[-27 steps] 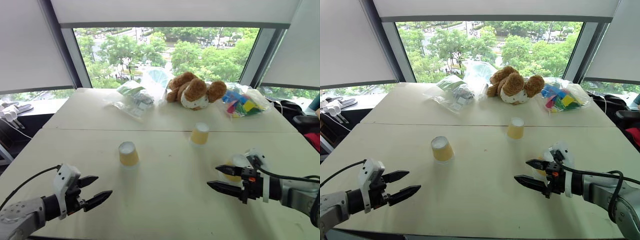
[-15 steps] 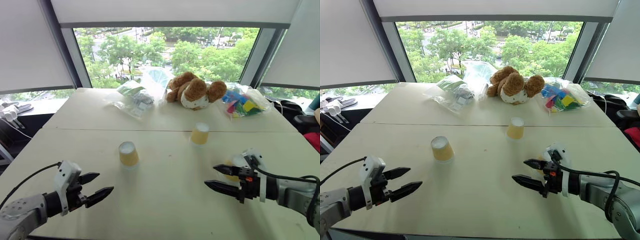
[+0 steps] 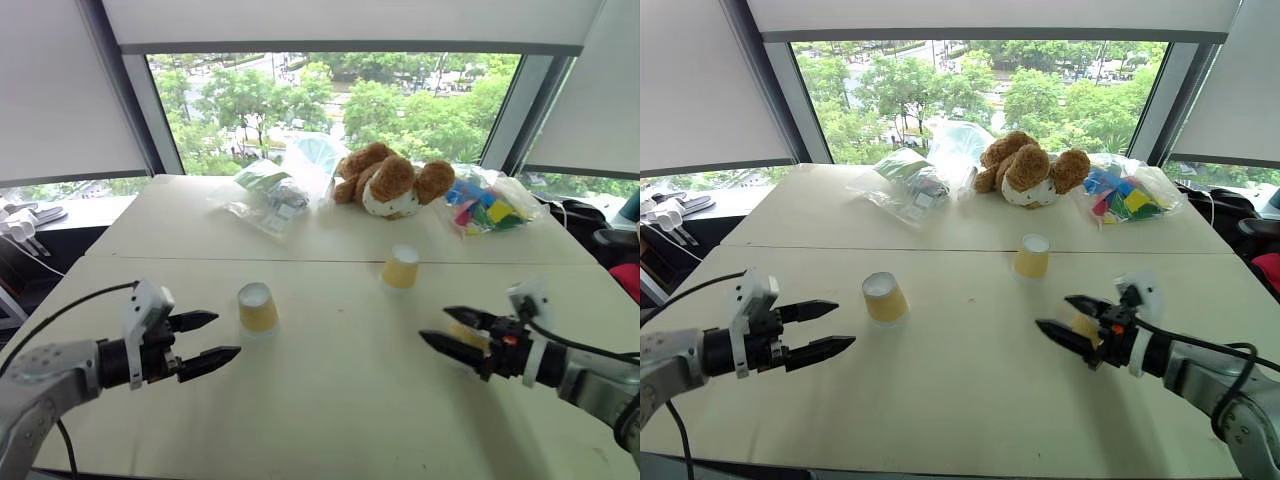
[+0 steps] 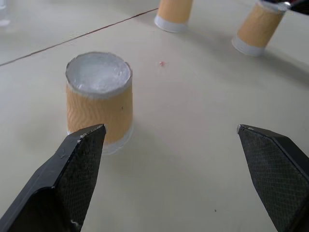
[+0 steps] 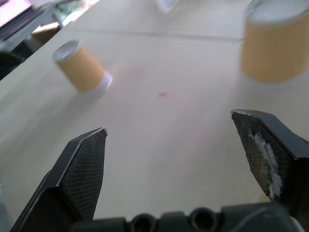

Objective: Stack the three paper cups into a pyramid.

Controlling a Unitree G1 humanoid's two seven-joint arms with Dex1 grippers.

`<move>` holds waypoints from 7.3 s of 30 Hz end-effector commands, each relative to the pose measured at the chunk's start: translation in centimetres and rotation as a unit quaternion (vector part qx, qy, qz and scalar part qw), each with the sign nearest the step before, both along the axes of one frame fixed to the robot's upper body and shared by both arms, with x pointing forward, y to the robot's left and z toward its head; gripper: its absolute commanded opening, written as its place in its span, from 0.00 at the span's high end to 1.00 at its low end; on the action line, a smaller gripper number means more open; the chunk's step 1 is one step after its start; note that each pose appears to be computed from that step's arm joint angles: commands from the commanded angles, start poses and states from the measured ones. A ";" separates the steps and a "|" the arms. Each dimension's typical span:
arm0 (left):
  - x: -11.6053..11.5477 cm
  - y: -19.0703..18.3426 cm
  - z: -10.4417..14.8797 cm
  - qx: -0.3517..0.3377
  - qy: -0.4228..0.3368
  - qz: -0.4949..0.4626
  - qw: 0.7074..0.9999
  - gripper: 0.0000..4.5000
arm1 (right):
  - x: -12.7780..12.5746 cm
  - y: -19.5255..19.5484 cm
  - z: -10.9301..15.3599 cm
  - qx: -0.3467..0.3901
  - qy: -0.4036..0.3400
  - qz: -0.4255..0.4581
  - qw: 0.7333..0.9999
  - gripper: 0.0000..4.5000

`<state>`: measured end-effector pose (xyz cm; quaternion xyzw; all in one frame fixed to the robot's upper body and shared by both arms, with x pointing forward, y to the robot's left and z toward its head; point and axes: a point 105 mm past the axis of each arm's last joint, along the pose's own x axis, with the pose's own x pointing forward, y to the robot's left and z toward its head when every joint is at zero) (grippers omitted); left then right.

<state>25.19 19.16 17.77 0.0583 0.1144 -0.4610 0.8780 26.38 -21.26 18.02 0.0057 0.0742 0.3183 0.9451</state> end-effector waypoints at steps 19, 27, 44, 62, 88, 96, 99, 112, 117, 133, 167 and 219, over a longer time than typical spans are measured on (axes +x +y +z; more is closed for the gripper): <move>-1.0 -3.5 -0.2 -0.007 0.019 -0.088 0.996 0.00 | -0.1 -4.7 -3.2 -0.017 -0.038 -0.138 0.989 0.01; -1.0 -3.6 -0.5 -0.006 0.018 -0.080 0.997 0.00 | 1.1 -4.4 -4.3 -0.015 -0.032 -0.131 0.991 0.01; -0.9 -3.6 -0.6 -0.005 0.015 -0.075 0.997 0.00 | 1.8 4.9 -0.7 -0.018 -0.070 0.058 0.996 0.51; -1.8 -3.7 -1.4 0.010 0.022 -0.067 0.997 0.00 | 4.3 12.3 -4.0 -0.067 -0.052 0.200 0.976 0.01; -1.3 -3.6 1.2 -0.020 -0.002 -0.055 0.998 0.00 | 14.9 5.5 0.8 -0.005 -0.124 0.000 0.992 0.01; -1.5 -3.5 1.0 -0.020 -0.003 -0.041 0.999 0.00 | 16.9 5.1 0.5 -0.012 -0.132 -0.031 0.991 0.01; -1.6 -3.5 0.9 -0.021 -0.002 -0.037 0.999 0.00 | 16.9 5.0 1.1 -0.017 -0.148 -0.027 0.988 0.01; -1.6 -3.7 0.5 -0.025 -0.001 -0.033 0.999 0.00 | 16.5 4.1 0.7 -0.013 -0.135 -0.034 0.990 0.01; -1.5 -3.7 0.6 -0.025 -0.003 -0.030 0.999 0.00 | 16.9 3.8 -0.8 -0.012 -0.109 -0.041 0.993 0.01; -1.3 -3.8 0.4 -0.025 -0.005 -0.026 0.999 0.00 | 16.9 3.7 0.0 0.000 -0.127 -0.038 0.991 0.50; -0.5 -4.1 0.2 -0.014 0.001 -0.058 0.998 0.00 | 2.8 6.6 -3.9 -0.109 -0.070 0.240 0.962 0.50; 9.2 -1.3 -1.5 0.031 -0.117 -0.017 0.992 0.00 | -4.7 9.7 4.2 -0.076 -0.004 0.291 0.954 0.01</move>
